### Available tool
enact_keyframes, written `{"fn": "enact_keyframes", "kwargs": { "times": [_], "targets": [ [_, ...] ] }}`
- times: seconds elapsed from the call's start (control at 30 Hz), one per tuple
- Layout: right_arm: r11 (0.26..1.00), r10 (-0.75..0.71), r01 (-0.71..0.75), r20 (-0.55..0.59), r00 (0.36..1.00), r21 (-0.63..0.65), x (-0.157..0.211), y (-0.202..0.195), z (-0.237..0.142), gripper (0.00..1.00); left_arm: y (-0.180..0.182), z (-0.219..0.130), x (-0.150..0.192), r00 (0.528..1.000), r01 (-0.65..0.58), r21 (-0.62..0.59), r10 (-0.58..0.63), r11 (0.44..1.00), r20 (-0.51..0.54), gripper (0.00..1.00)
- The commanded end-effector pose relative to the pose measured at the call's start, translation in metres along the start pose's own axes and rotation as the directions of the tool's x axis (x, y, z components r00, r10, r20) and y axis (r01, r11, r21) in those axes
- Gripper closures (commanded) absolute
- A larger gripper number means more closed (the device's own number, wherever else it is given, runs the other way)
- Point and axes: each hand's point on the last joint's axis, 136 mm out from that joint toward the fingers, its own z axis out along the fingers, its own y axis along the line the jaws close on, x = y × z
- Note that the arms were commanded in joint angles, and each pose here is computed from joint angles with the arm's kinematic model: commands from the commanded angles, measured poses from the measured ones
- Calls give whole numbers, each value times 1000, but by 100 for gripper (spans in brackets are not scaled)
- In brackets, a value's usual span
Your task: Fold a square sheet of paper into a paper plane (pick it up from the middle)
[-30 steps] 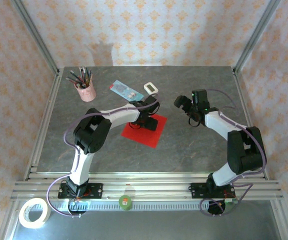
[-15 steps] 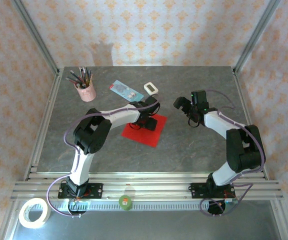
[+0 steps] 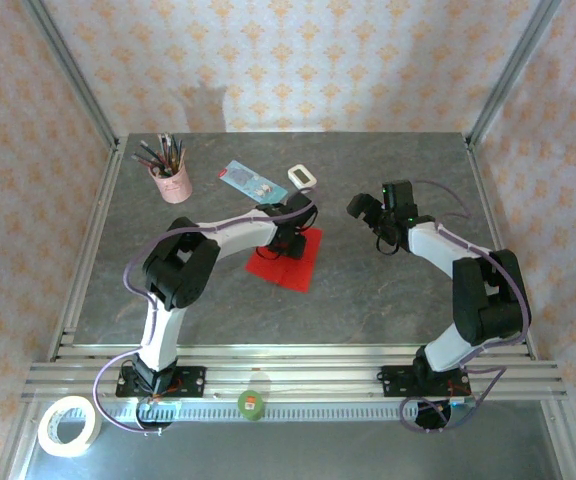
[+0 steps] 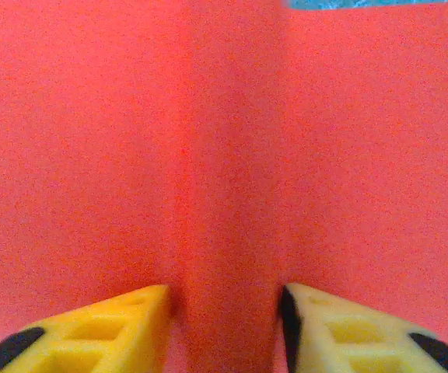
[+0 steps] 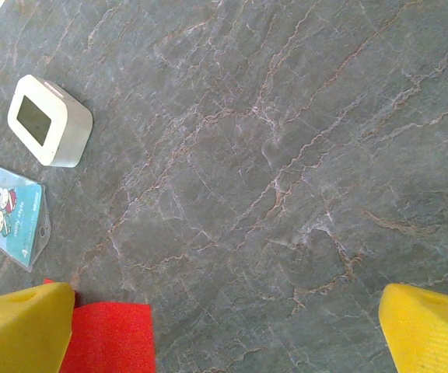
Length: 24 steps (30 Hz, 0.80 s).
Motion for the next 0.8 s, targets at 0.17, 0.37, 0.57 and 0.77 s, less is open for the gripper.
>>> {"fn": "enact_keyframes", "kwargs": {
  "times": [0.17, 0.37, 0.57, 0.77],
  "targets": [
    [999, 7, -7, 4, 1000, -47, 1, 6, -6, 0, -16, -91, -45, 971, 151, 435, -216, 888, 104, 73],
    [978, -20, 10, -44, 999, -206, 13, 31, -10, 2, -33, -117, -50, 939, 212, 734, -342, 645, 29, 74],
    [953, -39, 12, -85, 996, -302, 24, 45, -12, 7, -27, -78, -35, 928, 290, 714, -369, 637, -48, 74],
    [943, -100, 56, -121, 988, -327, 40, 54, -12, 17, -1, -34, -13, 922, 348, 586, -380, 732, -73, 78]
  ]
}}
